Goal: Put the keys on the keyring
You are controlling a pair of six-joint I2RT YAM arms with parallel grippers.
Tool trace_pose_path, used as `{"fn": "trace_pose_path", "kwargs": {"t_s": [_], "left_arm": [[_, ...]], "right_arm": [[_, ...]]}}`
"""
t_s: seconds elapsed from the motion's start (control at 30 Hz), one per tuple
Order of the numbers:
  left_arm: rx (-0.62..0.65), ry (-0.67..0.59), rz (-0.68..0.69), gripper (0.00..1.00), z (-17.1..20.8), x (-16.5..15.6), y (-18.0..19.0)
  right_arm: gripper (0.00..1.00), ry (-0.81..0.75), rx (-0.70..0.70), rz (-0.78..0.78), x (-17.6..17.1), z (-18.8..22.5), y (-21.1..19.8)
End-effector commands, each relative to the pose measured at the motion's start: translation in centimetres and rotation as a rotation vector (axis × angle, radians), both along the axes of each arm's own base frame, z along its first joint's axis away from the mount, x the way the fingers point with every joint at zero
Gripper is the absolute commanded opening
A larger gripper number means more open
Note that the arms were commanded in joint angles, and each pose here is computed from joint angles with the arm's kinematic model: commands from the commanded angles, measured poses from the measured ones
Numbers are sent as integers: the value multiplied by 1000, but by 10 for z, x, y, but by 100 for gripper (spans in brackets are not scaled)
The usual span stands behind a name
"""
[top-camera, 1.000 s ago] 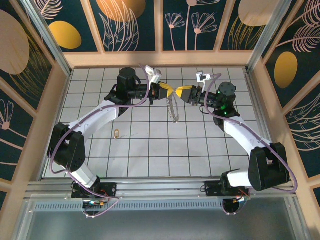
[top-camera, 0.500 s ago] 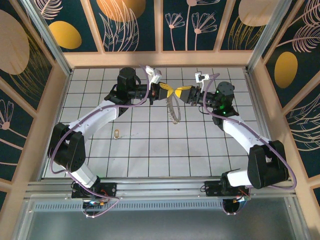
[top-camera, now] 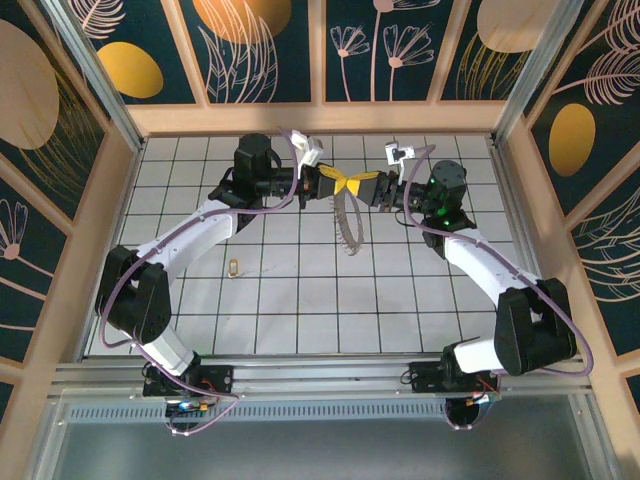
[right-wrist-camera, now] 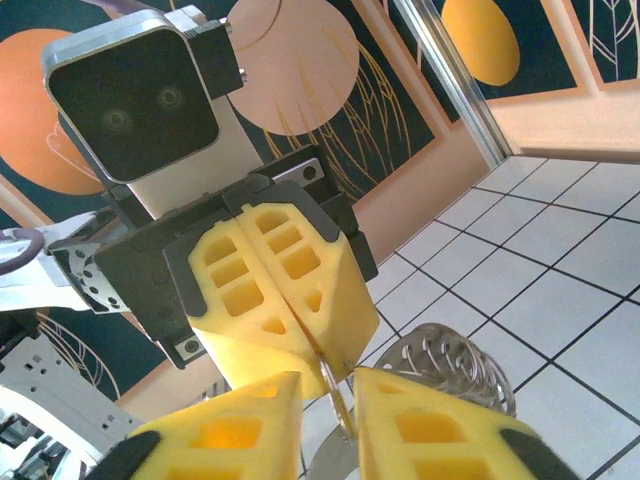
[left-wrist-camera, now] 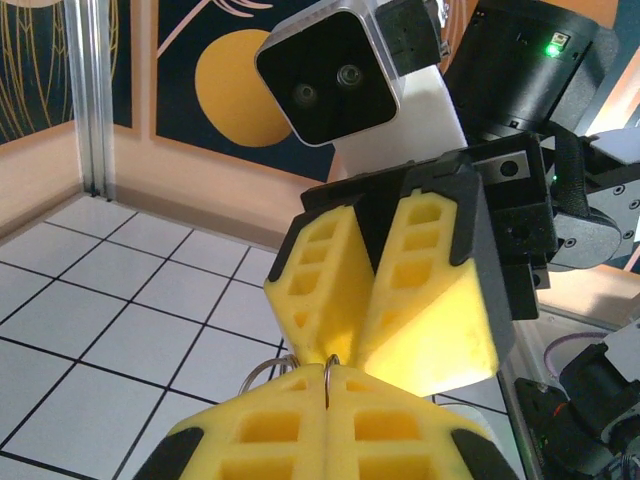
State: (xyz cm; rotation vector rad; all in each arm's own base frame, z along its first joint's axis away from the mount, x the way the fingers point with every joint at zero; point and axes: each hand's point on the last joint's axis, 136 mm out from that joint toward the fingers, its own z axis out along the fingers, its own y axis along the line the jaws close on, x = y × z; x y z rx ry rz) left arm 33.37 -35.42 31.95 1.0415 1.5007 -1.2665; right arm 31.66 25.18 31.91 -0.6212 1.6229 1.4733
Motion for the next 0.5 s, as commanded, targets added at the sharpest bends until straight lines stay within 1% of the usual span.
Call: {"fn": "trace_pose_path", "kwargs": {"t_s": [0.0,0.13,0.17,0.23,0.3,0.47], "left_arm": [[-16,-41,-11,0,9,4,-2],[-15,-42,-10,0,9,4,-2],[-15,-40,-9,0,9,4,-2],[-14,-38,3,0,8,6,-1],[-13,-30,45,0,8,12,0],[-58,-22,207,37,16,33,16]], "right_arm": [[16,-69,3,62,-10,15,8],[2,-64,-3,57,-8,12,9],[0,-64,-5,57,-8,12,9],[0,-66,-10,45,-5,11,8],[0,-69,-19,30,-2,9,7],[0,-89,-40,5,4,8,0]]}}
